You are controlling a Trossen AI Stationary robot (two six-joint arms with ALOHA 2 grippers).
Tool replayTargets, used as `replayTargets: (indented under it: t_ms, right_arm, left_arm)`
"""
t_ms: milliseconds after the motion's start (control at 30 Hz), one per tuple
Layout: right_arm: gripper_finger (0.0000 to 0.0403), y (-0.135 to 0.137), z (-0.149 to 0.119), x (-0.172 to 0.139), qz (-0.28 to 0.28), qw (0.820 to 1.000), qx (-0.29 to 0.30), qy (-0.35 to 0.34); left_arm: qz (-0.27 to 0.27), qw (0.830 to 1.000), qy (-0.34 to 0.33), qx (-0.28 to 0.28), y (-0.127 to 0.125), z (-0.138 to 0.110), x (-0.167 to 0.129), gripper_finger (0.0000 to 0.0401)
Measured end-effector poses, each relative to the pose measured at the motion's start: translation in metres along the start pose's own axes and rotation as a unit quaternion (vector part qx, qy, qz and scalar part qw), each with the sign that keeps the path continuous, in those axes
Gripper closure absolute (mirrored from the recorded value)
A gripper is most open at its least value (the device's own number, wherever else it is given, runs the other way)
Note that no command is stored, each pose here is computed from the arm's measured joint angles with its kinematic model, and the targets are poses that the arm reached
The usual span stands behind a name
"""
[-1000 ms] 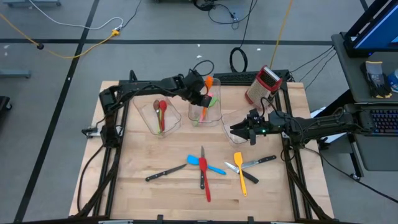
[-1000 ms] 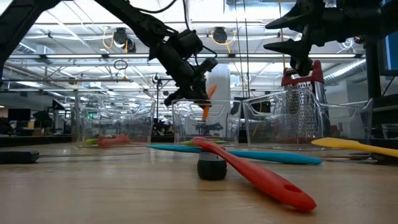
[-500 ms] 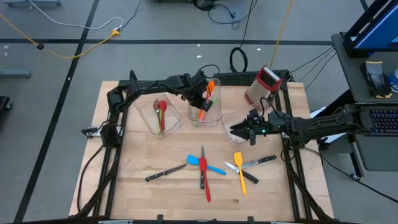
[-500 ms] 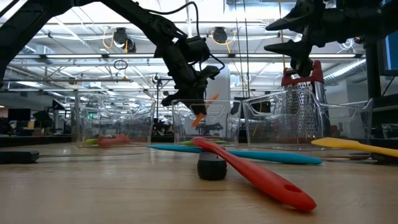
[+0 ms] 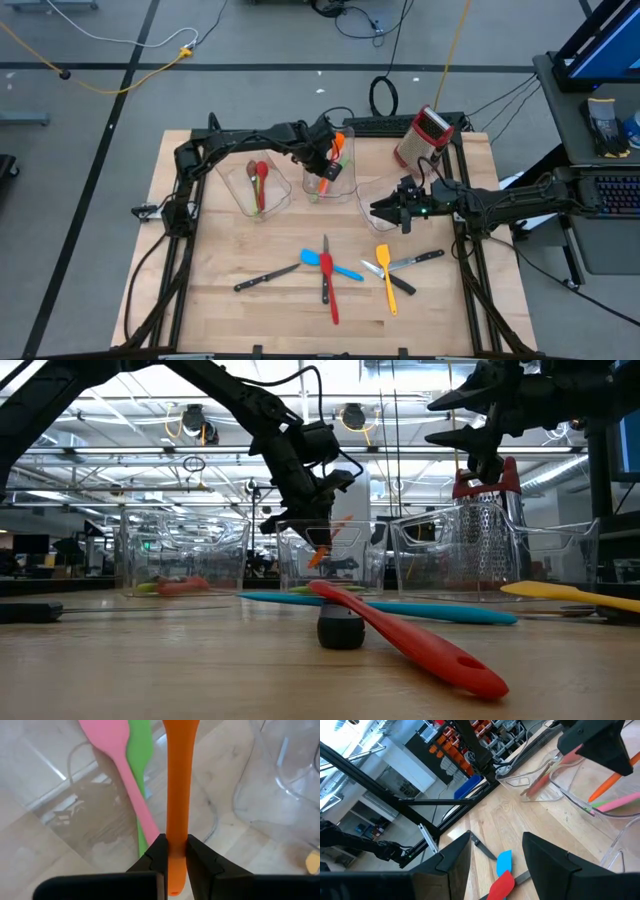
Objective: Pick & Place Kitchen Items
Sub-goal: Put the orange spatula into the middle bin, then put the red silicone spatula into the middle bin
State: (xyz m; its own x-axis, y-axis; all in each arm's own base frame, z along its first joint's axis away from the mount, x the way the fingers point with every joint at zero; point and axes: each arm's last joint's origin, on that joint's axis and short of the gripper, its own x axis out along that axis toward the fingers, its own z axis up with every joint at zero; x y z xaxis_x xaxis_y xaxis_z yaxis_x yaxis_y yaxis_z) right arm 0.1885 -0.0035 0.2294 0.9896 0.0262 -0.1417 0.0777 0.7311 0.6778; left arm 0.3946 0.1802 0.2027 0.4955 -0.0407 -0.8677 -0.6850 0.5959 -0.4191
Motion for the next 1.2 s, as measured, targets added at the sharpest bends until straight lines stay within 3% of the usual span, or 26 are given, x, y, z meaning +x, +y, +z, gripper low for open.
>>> replayTargets:
  t_ms: [333, 767, 967, 1200]
  right_arm:
    - [0.0232, 0.0, 0.0, 0.0, 0.0, 1.0, 0.0, 0.0]
    - [0.0232, 0.0, 0.0, 0.0, 0.0, 1.0, 0.0, 0.0]
    - [0.0232, 0.0, 0.0, 0.0, 0.0, 1.0, 0.0, 0.0]
    - [0.0232, 0.0, 0.0, 0.0, 0.0, 1.0, -0.001, 0.0]
  left_arm:
    - [0.001, 1.0, 0.001, 0.016, -0.001, -0.001, 0.0, 0.0351]
    - [0.019, 1.0, -0.012, 0.014, 0.001, 0.001, -0.001, 0.0241]
    - [0.005, 1.0, -0.027, 0.002, 0.004, 0.007, -0.018, 0.023]
    - [-0.044, 0.997, -0.07, -0.009, -0.013, 0.008, -0.054, 0.0229]
